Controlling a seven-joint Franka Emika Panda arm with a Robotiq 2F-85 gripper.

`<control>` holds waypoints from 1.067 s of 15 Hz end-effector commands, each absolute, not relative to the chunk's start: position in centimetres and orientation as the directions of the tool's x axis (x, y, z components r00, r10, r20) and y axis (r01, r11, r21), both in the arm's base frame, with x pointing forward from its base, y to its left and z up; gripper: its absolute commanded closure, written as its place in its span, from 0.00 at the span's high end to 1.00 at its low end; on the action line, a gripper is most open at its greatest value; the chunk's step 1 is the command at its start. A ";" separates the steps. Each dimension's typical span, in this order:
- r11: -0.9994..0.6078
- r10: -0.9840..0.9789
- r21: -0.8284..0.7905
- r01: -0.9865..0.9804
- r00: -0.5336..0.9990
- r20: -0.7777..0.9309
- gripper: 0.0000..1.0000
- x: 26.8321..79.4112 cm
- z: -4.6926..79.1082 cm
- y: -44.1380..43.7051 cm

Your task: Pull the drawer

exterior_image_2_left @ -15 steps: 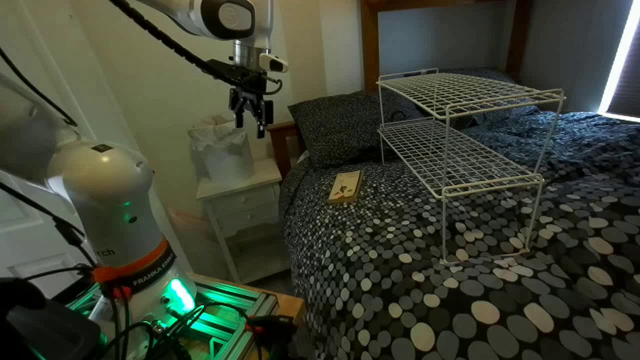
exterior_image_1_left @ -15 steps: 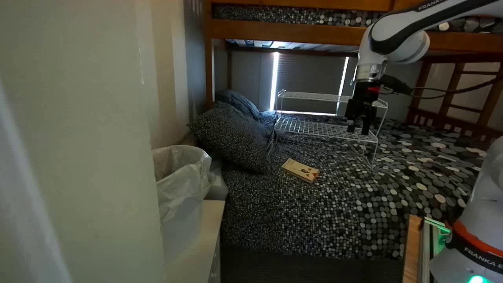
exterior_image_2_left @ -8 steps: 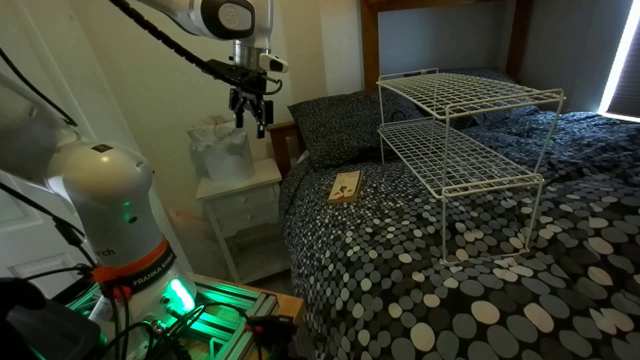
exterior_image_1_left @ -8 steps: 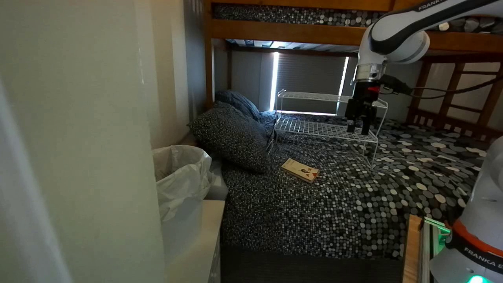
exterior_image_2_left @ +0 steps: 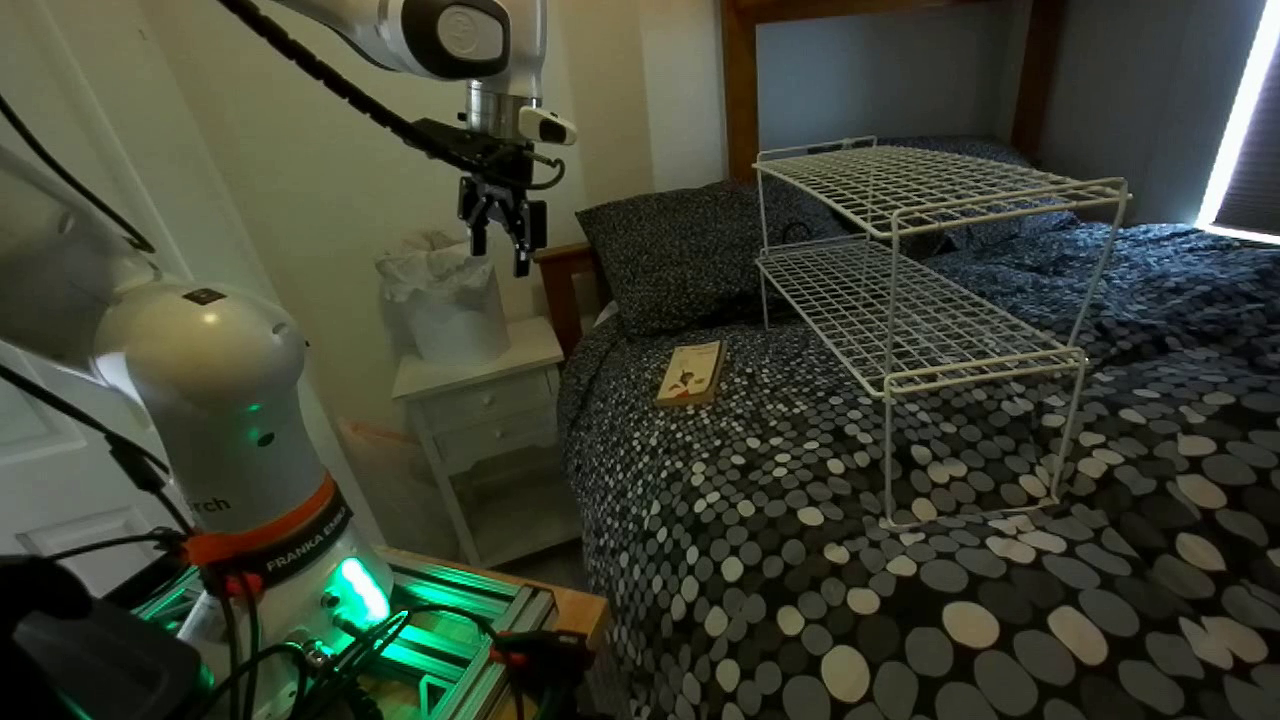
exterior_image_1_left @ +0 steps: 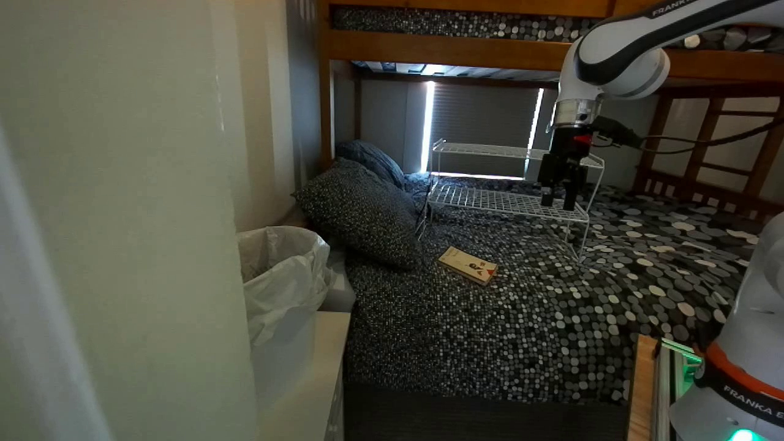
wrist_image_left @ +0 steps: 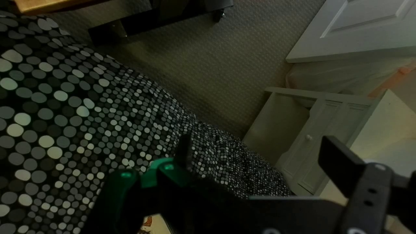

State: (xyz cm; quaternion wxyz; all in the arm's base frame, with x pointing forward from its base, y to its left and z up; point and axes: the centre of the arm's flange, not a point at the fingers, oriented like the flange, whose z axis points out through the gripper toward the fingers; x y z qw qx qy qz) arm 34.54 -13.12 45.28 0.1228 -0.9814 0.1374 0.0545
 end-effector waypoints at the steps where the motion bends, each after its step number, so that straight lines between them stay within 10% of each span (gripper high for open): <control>1: -0.932 -0.256 -0.226 -0.283 0.956 -0.141 1.00 34.5 45.3 -13.1; 6: -0.932 -0.256 -0.226 -0.283 0.956 -0.141 1.00 34.5 45.3 -13.1; 16: -0.933 0.341 -0.145 0.329 0.937 -0.071 1.00 40.7 38.2 3.3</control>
